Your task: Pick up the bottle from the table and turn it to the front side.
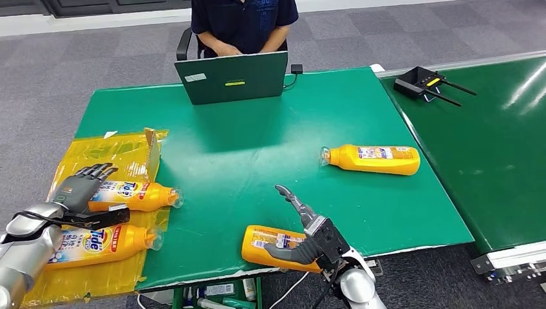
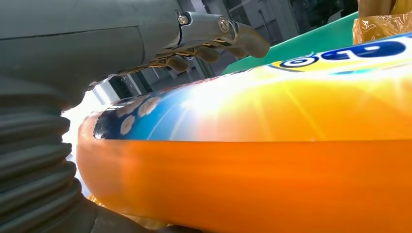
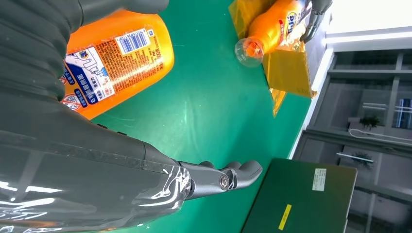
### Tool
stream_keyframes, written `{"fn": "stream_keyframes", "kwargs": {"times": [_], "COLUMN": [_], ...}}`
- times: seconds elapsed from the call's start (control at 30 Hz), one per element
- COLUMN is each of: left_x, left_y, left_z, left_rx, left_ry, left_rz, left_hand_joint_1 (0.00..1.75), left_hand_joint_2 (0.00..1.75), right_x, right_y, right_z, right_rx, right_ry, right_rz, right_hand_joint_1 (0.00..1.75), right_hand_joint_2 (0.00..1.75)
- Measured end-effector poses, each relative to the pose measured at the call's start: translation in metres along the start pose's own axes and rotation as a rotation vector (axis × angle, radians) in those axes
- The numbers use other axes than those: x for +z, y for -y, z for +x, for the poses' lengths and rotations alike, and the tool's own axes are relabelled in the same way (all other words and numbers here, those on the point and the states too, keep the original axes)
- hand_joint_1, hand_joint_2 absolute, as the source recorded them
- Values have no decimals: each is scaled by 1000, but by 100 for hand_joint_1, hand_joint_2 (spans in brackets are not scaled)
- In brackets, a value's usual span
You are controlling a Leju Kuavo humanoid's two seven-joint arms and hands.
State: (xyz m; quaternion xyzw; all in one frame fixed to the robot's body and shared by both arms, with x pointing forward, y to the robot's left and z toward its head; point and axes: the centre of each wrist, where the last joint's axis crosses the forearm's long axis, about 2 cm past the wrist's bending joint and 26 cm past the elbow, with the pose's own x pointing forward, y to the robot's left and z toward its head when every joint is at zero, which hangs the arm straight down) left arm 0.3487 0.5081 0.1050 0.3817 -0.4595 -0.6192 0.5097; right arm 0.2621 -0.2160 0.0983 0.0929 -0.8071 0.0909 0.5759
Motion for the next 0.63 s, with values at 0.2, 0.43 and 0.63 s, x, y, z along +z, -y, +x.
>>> {"fn": "stream_keyframes", "kwargs": {"times": [0.2,0.43,0.63], "left_x": [-1,-5,-12], "left_y": [0,-6,-24], "left_z": [1,6,10], "left_rx": [0,14,76], "left_ry": [1,18,74], "left_rz": [3,69,158], "left_hand_joint_1": [0,0,0], "left_hand_joint_2": [175,175,175], "right_x": [0,0,0], "right_y": [1,1,1], "right_z": [0,1,3], "right_rx": [-1,0,3], "right_ry": [0,1,7], "right_rz": [-6,-4,-6], "right_hand_joint_1": [0,0,0], "right_hand_joint_2": [175,175,175]}}
